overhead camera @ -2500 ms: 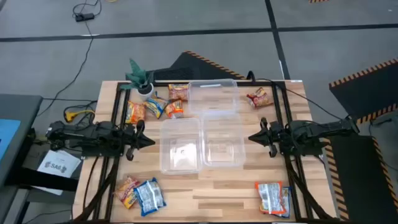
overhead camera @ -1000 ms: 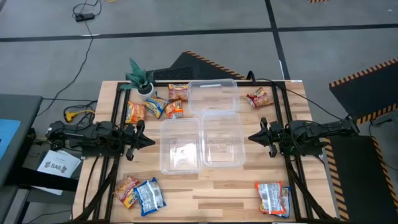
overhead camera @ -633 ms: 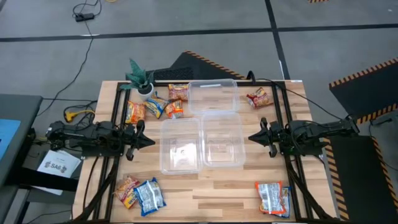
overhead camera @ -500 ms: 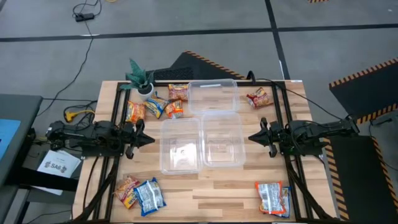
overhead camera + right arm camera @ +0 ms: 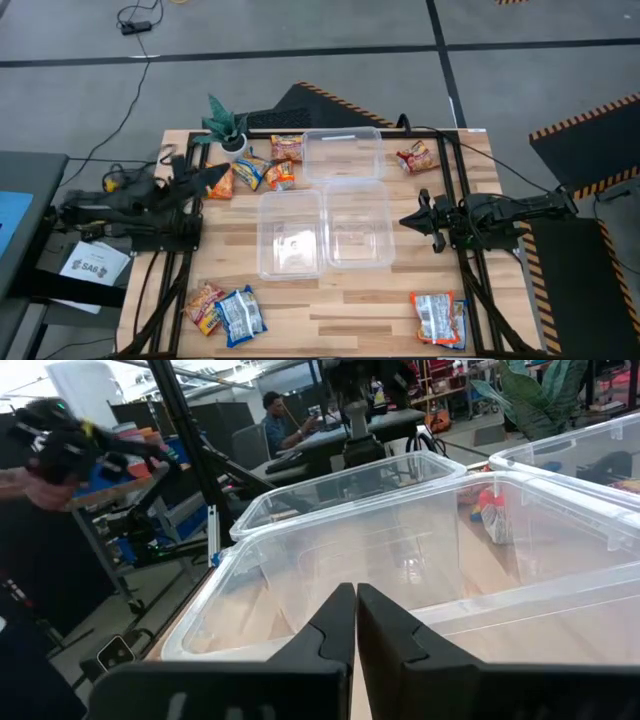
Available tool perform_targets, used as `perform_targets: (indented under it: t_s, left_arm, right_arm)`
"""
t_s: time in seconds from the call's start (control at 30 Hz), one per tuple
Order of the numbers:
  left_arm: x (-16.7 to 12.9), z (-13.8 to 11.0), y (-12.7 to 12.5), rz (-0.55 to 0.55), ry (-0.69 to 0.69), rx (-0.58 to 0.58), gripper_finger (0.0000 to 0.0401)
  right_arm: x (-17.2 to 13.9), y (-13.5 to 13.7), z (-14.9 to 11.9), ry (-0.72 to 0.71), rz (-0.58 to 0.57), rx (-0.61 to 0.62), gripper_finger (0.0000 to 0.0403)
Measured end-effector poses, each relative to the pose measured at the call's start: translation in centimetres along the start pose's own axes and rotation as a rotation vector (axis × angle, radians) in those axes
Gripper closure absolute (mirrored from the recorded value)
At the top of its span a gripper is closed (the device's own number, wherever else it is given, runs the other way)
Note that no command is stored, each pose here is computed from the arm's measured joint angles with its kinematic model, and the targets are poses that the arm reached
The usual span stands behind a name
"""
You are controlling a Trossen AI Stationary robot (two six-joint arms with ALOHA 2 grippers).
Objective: Sort Maruchan noodles
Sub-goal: Put the top left orange noodle pack into the top transparent bin
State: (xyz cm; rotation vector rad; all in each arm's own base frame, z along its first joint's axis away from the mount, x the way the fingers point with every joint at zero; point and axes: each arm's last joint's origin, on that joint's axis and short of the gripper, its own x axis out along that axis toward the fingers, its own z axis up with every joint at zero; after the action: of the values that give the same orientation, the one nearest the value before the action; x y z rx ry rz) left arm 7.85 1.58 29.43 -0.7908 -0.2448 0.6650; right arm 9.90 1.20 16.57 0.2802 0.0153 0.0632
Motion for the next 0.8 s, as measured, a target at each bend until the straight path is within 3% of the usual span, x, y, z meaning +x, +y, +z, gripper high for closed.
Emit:
perform_targets:
  t_s: [0.17,0.27,0.5,0.8]
  left_arm:
    - [-0.5,1.5,0.6,0.558,0.221,0.165,0.0245]
    - [0.1,0.7,1.7,0.754,0.281,0.175,0.0208]
    - [3.6,-2.3,4.3,0.808,0.429,0.119,0.0164]
    - [6.3,-2.1,6.1,0.892,0.507,0.14,0.0161]
  right_arm:
    - [0.0,0.0,0.0,0.0,0.0,0.0,0.0365]
    - [0.0,0.0,0.0,-0.001,0.0,0.0,0.0365]
    - [0.0,0.0,0.0,-0.003,0.001,0.0,0.0365]
    - [0.0,0.0,0.0,-0.004,0.001,0.0,0.0365]
